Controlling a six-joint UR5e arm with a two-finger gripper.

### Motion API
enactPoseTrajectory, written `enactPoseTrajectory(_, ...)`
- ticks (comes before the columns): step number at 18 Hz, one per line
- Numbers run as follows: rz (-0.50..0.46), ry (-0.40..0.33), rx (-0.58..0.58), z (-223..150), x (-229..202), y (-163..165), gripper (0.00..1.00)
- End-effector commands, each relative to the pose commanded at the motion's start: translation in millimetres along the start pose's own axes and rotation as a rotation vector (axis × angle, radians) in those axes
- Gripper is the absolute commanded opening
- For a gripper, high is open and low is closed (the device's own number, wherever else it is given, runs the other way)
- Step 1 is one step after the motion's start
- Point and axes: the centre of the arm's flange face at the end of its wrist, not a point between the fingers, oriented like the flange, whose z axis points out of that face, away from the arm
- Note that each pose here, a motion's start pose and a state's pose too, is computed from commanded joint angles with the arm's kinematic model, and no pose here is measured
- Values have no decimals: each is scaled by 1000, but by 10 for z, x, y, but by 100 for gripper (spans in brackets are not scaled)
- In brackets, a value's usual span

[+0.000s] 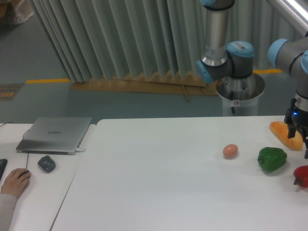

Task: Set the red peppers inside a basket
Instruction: 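Move the gripper down past the orange item toward the red pepper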

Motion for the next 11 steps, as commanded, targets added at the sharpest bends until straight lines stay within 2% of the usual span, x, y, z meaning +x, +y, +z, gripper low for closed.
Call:
enactPoseTrajectory(7,1,20,-53,71,45,20,100)
enactPoseTrajectory(11,9,68,-84,275,166,58,100)
